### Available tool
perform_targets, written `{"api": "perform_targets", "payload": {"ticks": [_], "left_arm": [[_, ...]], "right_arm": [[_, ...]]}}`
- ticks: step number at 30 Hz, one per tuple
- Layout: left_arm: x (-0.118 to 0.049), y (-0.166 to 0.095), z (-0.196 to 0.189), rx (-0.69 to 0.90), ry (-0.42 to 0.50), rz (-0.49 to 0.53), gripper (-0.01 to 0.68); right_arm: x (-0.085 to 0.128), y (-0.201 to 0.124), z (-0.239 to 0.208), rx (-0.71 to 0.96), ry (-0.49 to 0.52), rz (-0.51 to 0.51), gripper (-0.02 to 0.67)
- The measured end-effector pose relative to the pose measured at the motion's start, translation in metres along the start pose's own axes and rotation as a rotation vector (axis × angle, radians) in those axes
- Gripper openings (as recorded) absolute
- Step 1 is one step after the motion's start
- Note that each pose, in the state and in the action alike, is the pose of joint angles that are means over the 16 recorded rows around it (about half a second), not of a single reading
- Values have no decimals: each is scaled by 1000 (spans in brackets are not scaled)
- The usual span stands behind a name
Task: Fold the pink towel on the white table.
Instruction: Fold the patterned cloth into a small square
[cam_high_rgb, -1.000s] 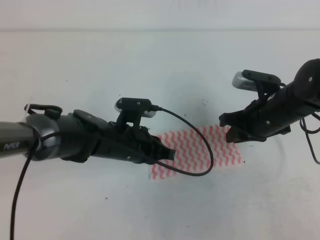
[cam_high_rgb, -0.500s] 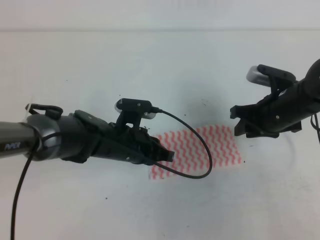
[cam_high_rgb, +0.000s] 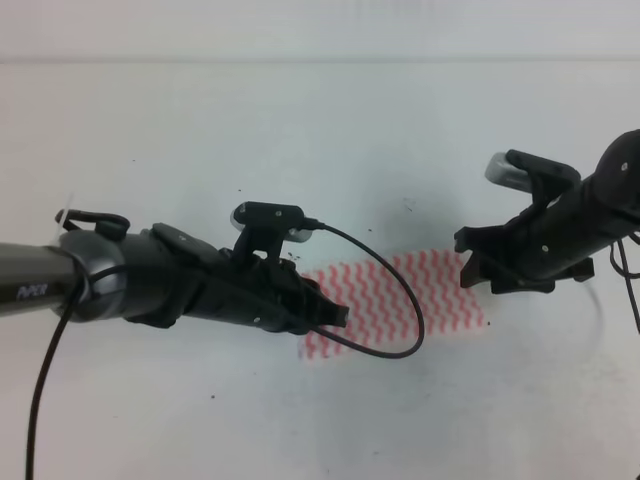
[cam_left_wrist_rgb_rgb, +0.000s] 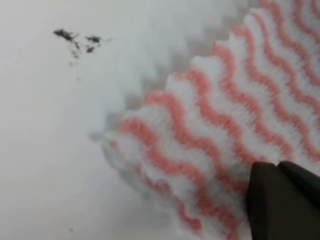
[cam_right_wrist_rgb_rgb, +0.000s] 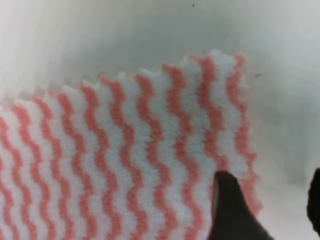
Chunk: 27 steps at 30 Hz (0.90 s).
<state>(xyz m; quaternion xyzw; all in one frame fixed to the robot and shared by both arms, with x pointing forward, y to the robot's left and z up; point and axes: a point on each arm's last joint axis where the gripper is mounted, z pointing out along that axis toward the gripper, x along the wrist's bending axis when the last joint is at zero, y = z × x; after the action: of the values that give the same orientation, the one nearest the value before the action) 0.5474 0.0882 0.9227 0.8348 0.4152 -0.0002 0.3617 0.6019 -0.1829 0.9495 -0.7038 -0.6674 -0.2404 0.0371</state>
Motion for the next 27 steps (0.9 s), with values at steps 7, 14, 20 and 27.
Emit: {"api": "perform_targets", "payload": {"ticks": [7,14,20,27], "left_arm": [[0,-1,2,6,-5,-5,6],[0,-1,2,7,-7,-6,6],[0,-1,1,8,-9,-4,6],[0,-1,1,8,-10,-5,6]], "right_arm": [[-1,2,8,11,2,13,309],[-1,6,15,24,10,15,308],[0,8,19,44,19,13,308],[1,5,27,88,27,10,309]]}}
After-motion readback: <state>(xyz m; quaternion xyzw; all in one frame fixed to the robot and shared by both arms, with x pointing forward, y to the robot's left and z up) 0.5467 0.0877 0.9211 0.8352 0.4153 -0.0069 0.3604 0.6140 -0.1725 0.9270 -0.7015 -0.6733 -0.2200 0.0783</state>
